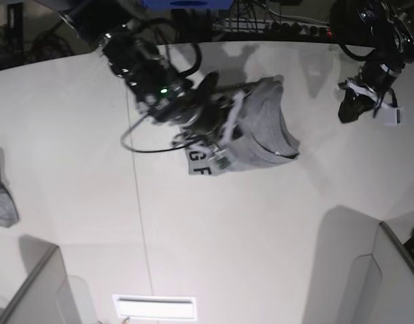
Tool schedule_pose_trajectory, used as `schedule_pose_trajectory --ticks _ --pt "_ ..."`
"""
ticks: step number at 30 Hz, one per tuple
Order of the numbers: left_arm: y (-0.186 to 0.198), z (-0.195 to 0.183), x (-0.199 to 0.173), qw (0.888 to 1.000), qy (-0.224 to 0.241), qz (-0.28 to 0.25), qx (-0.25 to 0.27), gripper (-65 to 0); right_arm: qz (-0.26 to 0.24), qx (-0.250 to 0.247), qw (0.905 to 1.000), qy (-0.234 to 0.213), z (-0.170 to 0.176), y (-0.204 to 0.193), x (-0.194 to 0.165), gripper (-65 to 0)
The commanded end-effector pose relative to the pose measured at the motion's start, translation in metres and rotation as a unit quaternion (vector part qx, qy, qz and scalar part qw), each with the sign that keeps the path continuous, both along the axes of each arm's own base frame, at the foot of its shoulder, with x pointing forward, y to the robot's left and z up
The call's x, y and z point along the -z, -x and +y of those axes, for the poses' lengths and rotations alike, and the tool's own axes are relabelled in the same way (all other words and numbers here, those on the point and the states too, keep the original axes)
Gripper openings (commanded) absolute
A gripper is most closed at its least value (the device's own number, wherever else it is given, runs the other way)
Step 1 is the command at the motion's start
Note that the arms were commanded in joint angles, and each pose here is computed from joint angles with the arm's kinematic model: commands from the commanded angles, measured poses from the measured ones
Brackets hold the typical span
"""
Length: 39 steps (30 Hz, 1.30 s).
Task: Fold the T-shirt properly
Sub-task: 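Press and tuck the folded shirt with the right gripper, then grasp the folded shirt with both grippers and lift it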
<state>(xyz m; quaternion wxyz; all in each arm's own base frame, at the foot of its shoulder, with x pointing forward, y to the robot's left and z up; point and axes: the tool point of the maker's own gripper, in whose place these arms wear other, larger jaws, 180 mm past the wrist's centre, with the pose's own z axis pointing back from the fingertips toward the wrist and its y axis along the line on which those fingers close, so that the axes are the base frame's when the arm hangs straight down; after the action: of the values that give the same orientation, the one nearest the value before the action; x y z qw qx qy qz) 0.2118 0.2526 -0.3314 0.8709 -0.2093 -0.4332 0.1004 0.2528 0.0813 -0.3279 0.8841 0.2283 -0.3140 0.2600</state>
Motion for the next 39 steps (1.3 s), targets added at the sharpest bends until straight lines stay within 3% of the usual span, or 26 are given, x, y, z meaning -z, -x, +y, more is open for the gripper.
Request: schedule_pose_trajectory --ticks 1,6,7,12,13,15,19,30,36,39 --pt "-0.008 -0.001 -0.012 1.000 0.008 -0.025 0.005 -65.0 -0.017 0.015 0.9995 -0.021 -0.003 -0.010 -0.014 -65.0" --pt "-0.021 -0.012 -0.005 0.995 0.092 -0.035 -0.004 -65.0 -0.010 0.060 0.9981 -0.007 -0.037 -0.020 -0.005 -65.0" --pt "-0.022 -0.013 0.000 0.994 0.101 -0.028 -0.005 -60.6 -0.008 0.062 0.9980 -0.003 -0.041 -0.019 -0.002 -65.0" --pt "-0.031 -0.040 0.017 0.990 0.139 -0.012 0.016 -19.7 0.001 0.062 0.9981 -0.001 -0.041 -0.013 0.003 -65.0" --pt "-0.035 -0.049 0.017 0.989 0.143 -0.012 0.030 -14.0 0.002 0.062 0.9981 0.000 -0.041 -0.012 0.004 -65.0" --pt "-0.040 -0.062 0.017 0.988 0.150 -0.011 0.048 -8.6 0.003 0.062 0.9981 0.000 -0.042 -0.012 0.005 -65.0" --pt "-0.048 -0.082 0.023 0.985 0.158 -0.002 0.075 -7.9 0.004 0.062 0.9981 0.001 -0.042 -0.011 0.005 -65.0" --pt "-0.038 -0.095 0.080 0.989 0.080 0.096 0.082 -7.9 0.005 0.062 0.9980 -0.001 -0.042 -0.011 0.005 -65.0" --pt "-0.036 -0.092 0.084 0.989 0.066 0.105 0.083 -8.1 0.006 0.063 0.9980 0.000 -0.043 -0.010 0.006 -65.0" --pt "-0.035 -0.093 0.085 0.988 0.066 0.108 0.084 -10.0 0.011 0.095 0.9954 -0.003 -0.058 -0.016 0.008 -65.0"
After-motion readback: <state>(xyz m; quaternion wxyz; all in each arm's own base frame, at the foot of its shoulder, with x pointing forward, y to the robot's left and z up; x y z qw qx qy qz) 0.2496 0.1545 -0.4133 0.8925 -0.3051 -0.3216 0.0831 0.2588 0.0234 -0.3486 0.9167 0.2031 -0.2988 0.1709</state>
